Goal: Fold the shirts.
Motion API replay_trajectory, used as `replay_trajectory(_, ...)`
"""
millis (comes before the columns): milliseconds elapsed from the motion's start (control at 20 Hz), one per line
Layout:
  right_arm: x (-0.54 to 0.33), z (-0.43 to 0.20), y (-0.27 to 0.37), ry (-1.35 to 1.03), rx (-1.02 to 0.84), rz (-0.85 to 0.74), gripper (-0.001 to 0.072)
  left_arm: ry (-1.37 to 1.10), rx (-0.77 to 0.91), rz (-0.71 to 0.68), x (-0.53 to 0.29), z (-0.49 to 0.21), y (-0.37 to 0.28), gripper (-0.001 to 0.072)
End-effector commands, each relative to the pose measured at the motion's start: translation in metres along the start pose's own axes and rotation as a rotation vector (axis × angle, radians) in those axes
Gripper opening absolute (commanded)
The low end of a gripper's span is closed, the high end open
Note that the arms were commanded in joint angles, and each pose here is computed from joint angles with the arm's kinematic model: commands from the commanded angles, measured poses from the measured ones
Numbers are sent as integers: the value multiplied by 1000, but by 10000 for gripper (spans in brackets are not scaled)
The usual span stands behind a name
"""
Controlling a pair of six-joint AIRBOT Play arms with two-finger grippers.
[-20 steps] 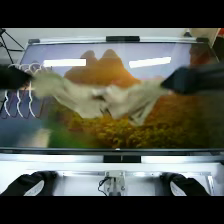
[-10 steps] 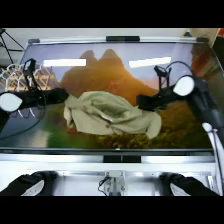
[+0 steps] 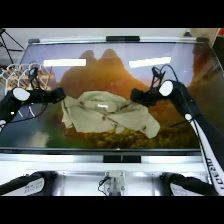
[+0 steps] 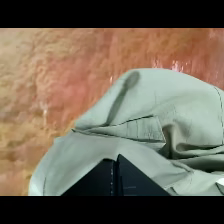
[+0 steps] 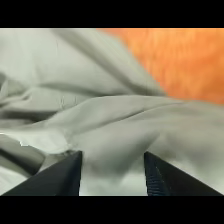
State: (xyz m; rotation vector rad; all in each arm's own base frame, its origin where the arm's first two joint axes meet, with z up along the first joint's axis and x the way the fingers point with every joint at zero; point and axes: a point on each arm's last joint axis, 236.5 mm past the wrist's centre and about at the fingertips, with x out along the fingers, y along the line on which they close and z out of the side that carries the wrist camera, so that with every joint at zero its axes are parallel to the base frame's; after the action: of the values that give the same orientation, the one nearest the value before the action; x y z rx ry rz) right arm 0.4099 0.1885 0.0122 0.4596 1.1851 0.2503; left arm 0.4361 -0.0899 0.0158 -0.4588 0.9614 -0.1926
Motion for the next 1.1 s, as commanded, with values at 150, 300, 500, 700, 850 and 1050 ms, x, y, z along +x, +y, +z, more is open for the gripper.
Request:
replay_trajectory(150, -7, 12, -3, -22, -352, -120, 629, 28, 66, -26, 10, -10, -11, 49)
replay_trajectory(300, 3, 19, -26, -42, -407, -270, 632, 60, 67, -36, 10, -18, -14, 50)
replay_trajectory(500, 43, 31, -47, -29, -358, -295, 631, 72, 73, -45, 5, -21, -19, 50)
replay_trajectory(700, 76, 64, -31, -41, -371, -263, 631, 54, 77, -63, -2, -18, -27, 50)
replay_trajectory(850, 97, 56, -33, 64, -340, -264, 631, 57, 83, -66, -1, -19, -30, 50)
replay_trajectory(1050, 96, 17, -54, 246, -326, -319, 431, 57, 83, -66, -1, -19, -30, 50)
